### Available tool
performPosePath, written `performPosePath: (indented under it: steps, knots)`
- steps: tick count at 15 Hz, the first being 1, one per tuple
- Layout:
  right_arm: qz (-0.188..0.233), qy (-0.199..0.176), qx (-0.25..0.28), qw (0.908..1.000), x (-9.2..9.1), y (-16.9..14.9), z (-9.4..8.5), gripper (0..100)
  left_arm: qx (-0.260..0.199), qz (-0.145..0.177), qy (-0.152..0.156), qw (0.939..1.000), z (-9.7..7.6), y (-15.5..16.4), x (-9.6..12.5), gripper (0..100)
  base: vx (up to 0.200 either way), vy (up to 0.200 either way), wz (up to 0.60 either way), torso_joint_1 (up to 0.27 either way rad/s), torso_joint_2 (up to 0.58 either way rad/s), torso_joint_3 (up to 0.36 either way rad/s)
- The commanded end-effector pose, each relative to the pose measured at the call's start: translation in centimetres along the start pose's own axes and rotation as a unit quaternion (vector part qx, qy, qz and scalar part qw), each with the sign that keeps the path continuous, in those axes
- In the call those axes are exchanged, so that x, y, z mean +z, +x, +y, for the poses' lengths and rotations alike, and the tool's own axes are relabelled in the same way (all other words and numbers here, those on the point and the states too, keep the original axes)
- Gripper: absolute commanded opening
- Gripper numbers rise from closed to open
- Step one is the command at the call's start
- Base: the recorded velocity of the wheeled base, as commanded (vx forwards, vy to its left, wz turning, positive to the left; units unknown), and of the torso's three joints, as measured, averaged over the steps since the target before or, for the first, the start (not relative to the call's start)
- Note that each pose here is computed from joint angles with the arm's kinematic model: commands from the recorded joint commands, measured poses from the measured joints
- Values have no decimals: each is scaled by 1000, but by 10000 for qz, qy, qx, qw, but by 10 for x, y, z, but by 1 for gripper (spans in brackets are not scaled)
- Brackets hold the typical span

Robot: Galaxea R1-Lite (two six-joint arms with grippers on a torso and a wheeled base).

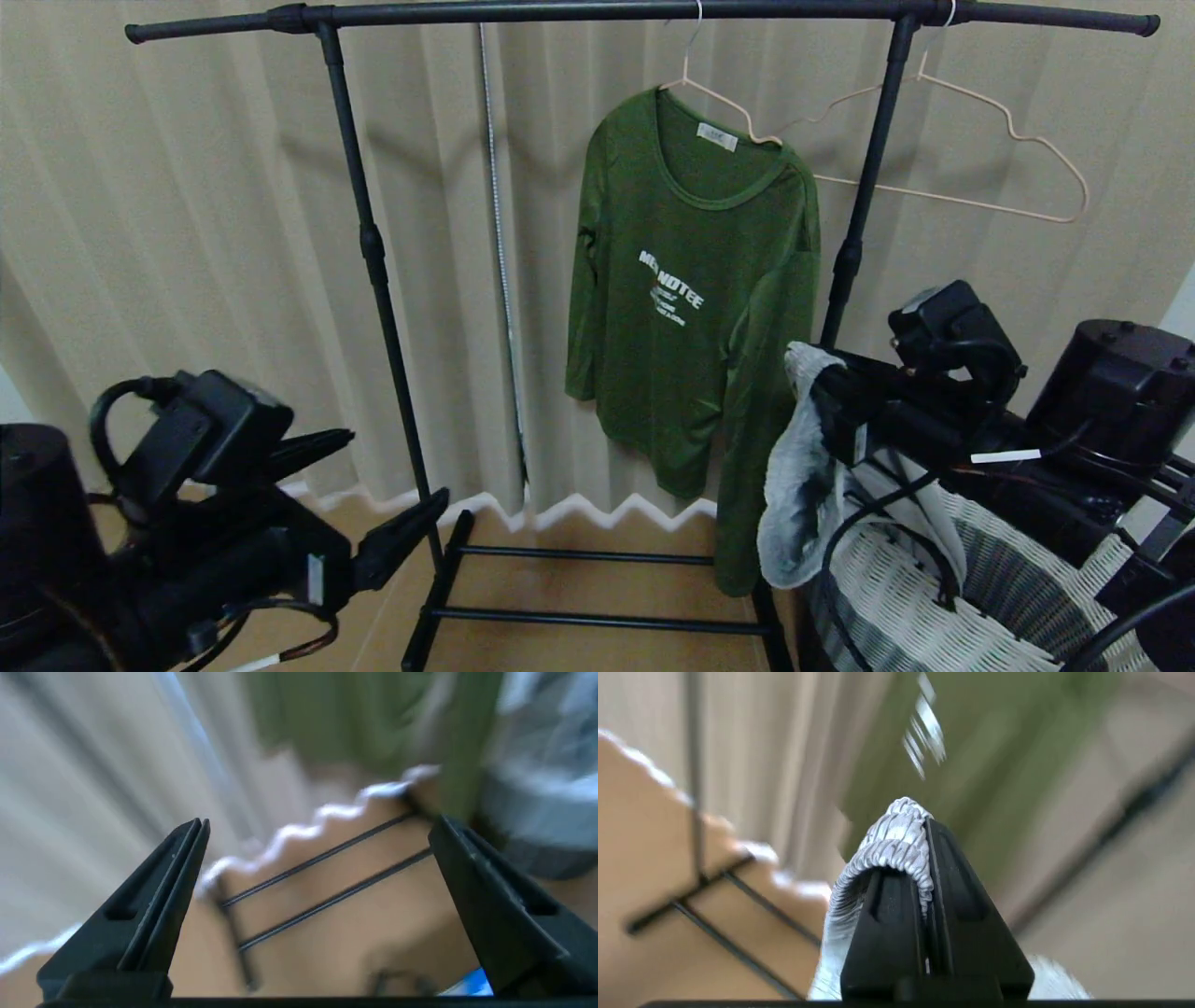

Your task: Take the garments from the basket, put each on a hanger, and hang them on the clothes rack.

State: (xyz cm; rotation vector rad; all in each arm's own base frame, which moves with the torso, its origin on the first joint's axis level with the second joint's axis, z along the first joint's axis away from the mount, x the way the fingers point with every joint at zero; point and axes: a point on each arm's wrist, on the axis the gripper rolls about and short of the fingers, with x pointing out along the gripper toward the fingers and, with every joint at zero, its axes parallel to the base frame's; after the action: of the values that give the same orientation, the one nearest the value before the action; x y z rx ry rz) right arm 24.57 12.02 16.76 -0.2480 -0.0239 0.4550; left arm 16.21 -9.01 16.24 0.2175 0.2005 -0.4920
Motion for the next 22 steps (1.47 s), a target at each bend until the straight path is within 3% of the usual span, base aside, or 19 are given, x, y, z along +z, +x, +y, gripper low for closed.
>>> performPosePath:
  steps: [1,2,3,6,8,9,11,16,20,21,22]
  knots:
    - [-511,109,291,9982,26,11,9,0,-719,207,-390,9964,-35,49,12,100,0,0,0,0,0,0]
    - [-589,154,330,9976,30,12,9,0,-792,228,-443,9956,-39,52,12,100,0,0,0,0,0,0]
    - [-848,468,645,9932,45,14,16,0,-1143,496,-566,9906,-65,73,7,100,0,0,0,0,0,0]
    - [-1090,909,1040,9844,61,7,30,0,-1523,1044,-406,9820,-109,105,-17,100,0,0,0,0,0,0]
    - [-1180,997,1219,9804,65,7,33,0,-1623,1051,-415,9802,-119,112,-19,100,0,0,0,0,0,0]
    - [-1276,1124,1403,9754,72,3,33,0,-1708,916,-623,9791,-130,122,-12,100,0,0,0,0,0,0]
    - [-1317,1188,1450,9734,75,-1,33,0,-1695,783,-838,9788,-134,132,-4,100,0,0,0,0,0,0]
    - [-1545,1242,1705,9652,88,-17,40,0,-1468,876,-1324,9763,-130,153,-9,100,0,0,0,0,0,0]
    - [-1508,1242,1710,9657,94,-27,36,0,-1252,1081,-1351,9769,-119,157,-22,100,0,0,0,0,0,0]
    - [-1522,1242,1700,9657,95,-27,36,0,-1246,1174,-1299,9766,-118,153,-27,0,0,0,0,0,0,0]
    - [-1505,1240,1688,9662,94,-26,35,0,-1236,1222,-1264,9766,-117,151,-30,0,0,0,0,0,0,0]
